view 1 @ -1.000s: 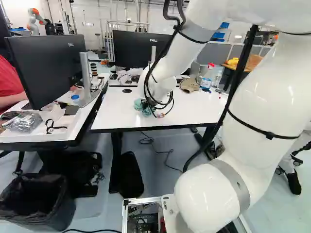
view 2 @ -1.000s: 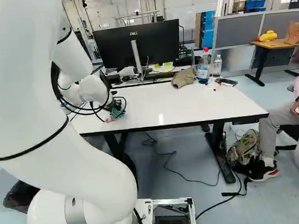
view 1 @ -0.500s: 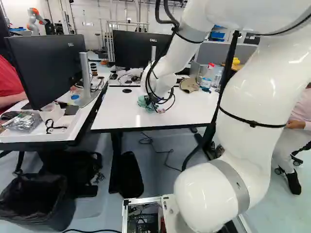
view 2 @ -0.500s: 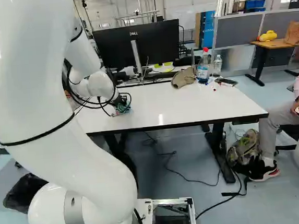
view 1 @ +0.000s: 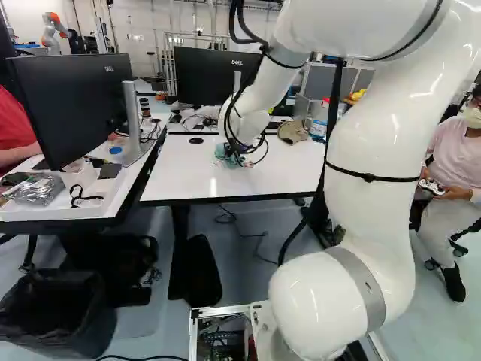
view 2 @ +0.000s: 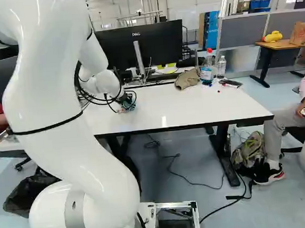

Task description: Clean the table with the green towel

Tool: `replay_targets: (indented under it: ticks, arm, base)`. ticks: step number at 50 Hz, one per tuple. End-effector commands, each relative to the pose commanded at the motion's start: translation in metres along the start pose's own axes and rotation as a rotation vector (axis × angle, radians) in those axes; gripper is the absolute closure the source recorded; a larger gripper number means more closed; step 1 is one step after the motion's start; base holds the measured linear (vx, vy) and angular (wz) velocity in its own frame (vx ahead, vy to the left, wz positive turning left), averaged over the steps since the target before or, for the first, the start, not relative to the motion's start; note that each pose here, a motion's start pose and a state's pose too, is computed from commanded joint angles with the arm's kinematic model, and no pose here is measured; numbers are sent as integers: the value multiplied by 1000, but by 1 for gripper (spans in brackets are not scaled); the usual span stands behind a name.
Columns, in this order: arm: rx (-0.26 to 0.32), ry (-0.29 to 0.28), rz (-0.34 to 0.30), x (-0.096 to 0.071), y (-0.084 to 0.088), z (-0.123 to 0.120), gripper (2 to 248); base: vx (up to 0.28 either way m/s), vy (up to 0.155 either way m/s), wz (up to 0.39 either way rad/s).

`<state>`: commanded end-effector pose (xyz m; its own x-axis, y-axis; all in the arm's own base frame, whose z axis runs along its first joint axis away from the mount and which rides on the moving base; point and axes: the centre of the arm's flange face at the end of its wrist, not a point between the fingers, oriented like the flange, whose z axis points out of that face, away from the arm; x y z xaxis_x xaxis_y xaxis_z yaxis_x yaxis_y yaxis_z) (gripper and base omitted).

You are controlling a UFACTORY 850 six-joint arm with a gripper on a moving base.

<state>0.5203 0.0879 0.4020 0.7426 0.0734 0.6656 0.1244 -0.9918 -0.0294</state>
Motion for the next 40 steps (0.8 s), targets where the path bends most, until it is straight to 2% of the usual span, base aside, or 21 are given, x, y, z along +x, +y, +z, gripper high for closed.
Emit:
replay_targets:
  ticks: [10, 21, 31, 40]
  arm:
    - [4, 9, -4, 14, -4, 14, 202]
    - [20, 16, -20, 23, -17, 24, 202]
    - [39, 17, -41, 24, -33, 26, 202]
    - [53, 13, -58, 18, -45, 20, 202]
  base:
    - [0, 0, 0]
    - [0, 0, 0]
    - [0, 0, 0]
    - [0, 0, 0]
